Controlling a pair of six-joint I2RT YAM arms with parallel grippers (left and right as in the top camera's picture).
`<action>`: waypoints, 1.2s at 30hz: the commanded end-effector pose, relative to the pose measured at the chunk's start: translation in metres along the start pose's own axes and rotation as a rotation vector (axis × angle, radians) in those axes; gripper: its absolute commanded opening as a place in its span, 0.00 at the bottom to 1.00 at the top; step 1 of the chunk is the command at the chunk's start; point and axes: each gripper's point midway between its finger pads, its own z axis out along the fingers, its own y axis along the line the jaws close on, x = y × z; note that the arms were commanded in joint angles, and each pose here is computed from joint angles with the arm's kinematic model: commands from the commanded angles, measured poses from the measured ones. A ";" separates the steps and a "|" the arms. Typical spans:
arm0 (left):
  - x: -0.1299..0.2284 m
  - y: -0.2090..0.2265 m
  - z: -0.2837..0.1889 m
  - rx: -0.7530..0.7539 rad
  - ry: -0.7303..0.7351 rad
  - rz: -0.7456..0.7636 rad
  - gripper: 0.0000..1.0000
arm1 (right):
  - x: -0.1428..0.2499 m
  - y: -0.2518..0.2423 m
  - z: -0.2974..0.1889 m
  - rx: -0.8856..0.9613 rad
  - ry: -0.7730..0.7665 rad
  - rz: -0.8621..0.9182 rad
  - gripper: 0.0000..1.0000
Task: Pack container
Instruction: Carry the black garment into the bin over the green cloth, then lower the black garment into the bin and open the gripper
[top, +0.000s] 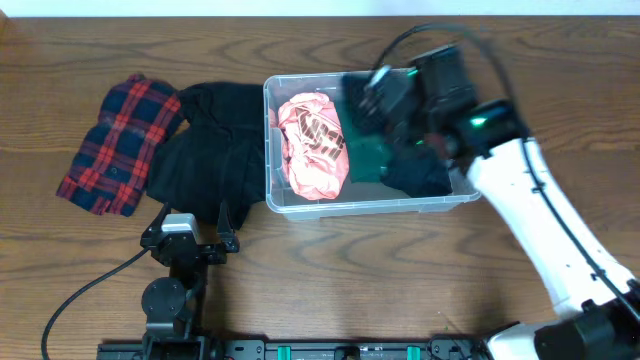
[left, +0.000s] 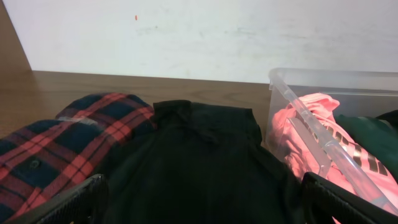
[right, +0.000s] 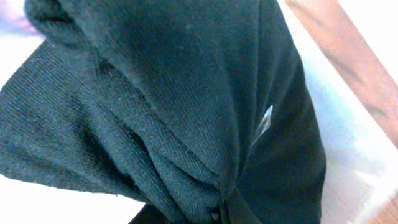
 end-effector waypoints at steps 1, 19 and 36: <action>0.017 0.004 0.001 -0.022 0.047 -0.013 0.98 | -0.004 0.021 0.010 -0.037 0.019 -0.102 0.01; 0.017 0.004 0.001 -0.022 0.047 -0.013 0.98 | 0.017 0.078 0.059 -0.265 0.144 -0.167 0.01; 0.017 0.004 0.001 -0.022 0.047 -0.013 0.98 | 0.018 0.081 0.061 -0.282 0.150 -0.163 0.99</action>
